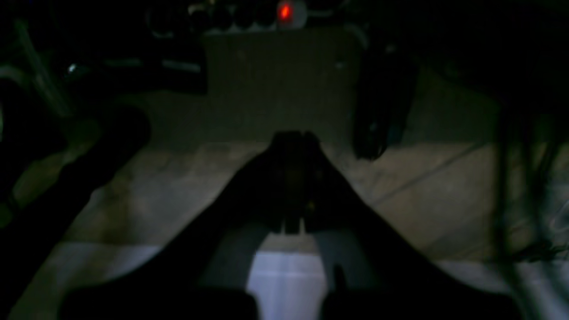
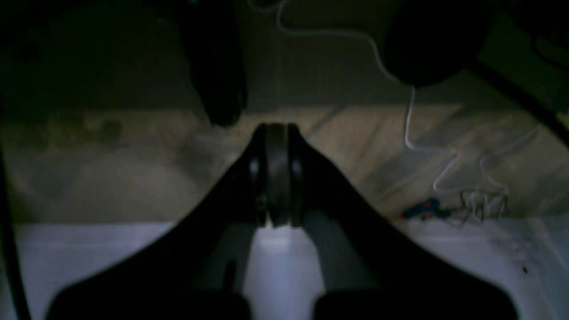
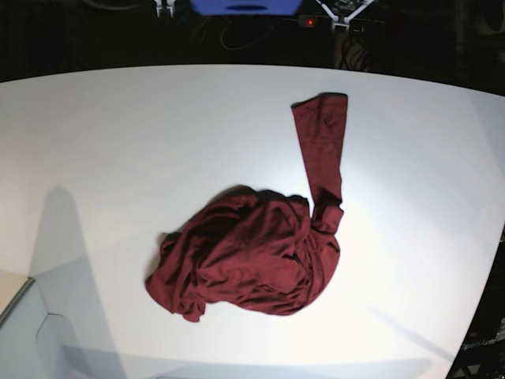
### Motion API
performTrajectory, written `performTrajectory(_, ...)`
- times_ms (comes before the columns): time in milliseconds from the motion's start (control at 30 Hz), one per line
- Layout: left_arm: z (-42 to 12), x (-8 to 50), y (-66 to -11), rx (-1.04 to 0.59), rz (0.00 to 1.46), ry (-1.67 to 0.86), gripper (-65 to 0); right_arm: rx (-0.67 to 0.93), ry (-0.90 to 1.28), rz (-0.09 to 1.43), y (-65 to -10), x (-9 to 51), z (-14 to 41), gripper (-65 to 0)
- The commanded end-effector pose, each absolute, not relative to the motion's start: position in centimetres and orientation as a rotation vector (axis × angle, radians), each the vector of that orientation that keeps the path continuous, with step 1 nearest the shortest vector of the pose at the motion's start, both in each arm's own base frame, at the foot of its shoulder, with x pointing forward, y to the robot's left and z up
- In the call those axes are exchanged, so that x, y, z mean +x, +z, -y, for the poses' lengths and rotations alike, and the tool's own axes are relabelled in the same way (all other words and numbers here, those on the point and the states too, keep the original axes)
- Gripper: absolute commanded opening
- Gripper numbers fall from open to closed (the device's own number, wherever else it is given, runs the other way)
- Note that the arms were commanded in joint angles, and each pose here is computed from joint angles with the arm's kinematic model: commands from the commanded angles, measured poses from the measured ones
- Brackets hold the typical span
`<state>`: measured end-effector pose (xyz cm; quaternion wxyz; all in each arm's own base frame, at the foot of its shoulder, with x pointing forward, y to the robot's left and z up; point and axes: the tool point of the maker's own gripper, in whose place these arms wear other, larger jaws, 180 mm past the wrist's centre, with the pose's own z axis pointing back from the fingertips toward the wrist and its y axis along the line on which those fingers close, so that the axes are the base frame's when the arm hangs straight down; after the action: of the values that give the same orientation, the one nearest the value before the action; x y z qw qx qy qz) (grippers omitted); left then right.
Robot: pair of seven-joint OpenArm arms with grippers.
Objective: Layout the t-shirt on the table in an organized manner, then fold the t-shirt properly
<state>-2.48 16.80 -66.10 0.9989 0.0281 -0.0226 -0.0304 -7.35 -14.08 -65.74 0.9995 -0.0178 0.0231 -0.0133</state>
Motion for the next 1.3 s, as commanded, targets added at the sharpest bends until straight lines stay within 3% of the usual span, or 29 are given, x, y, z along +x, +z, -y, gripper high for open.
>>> performTrajectory(0,-17.6,-3.5,-66.0,0.07,0.033,-0.066,-65.0,-0.039,-0.025,-0.04,-65.4,-8.4,14.5,-65.0)
performTrajectory(400,-19.7,-3.6,-59.9,0.079,0.281,-0.146,-65.0,-0.07,0.015,0.125,-60.2,-8.5,16.6,-65.0)
performTrajectory(633,-17.9,-0.7,-54.1,0.04,0.461,-0.187,-65.0,-0.08,0.059,0.291,-53.9,-3.8,17.1,-65.0)
performTrajectory(867,-15.6,2.9,-47.8,0.003,0.526,-0.212,-65.0,-0.073,0.121,0.515,-45.2,1.0,16.8,-65.0)
performTrajectory(1033,-13.4,6.4,-41.7,-0.037,0.684,-0.21,-65.0,-0.062,0.156,0.659,-40.2,4.5,16.0,-65.0)
performTrajectory(1267,-11.2,11.8,-37.1,-0.083,0.877,-0.112,-65.0,-0.059,0.157,0.769,-38.3,8.0,15.6,-65.0)
